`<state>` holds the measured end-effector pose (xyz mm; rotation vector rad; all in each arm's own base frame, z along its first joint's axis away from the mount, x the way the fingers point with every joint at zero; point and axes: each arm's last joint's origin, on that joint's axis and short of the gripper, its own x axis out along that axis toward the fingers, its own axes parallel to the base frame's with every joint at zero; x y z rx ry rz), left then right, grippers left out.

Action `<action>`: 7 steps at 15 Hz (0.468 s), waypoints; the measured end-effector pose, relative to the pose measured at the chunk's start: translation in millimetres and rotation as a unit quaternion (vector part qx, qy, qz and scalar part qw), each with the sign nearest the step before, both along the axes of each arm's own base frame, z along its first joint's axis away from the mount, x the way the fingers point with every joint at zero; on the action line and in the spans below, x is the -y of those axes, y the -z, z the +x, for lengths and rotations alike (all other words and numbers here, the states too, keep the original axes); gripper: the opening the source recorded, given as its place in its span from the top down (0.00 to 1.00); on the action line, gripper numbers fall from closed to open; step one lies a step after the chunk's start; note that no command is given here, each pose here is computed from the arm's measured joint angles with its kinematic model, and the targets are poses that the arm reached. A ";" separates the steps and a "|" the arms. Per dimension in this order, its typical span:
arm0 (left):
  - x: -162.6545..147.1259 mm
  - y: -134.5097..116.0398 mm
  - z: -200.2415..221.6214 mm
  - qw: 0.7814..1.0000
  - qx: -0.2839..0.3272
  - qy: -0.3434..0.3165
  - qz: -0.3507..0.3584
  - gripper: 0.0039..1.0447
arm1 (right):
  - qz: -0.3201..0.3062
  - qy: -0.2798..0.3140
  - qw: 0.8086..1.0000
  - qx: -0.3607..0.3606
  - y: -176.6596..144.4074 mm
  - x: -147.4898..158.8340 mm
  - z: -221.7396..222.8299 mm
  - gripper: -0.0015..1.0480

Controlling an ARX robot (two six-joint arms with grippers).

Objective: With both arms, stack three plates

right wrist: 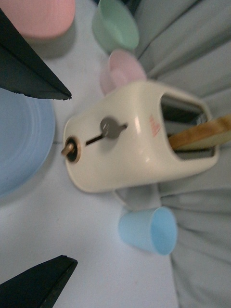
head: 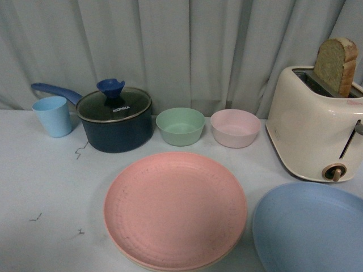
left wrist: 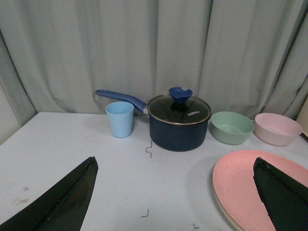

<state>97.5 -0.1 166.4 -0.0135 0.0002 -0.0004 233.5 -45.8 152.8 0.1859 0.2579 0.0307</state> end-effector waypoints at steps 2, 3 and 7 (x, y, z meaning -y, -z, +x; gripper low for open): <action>0.0 0.0 0.0 1.000 0.000 0.000 0.000 0.06 | -0.021 0.037 0.996 -0.082 37.7 2.7 20.4 0.06; 0.0 0.0 0.0 1.000 0.000 0.000 0.000 0.06 | -0.029 0.037 0.992 -0.117 56.5 -0.7 26.1 0.06; 0.0 0.0 0.0 1.000 0.000 0.000 0.000 0.06 | -0.032 0.000 0.973 -0.228 108.3 -19.6 33.9 0.06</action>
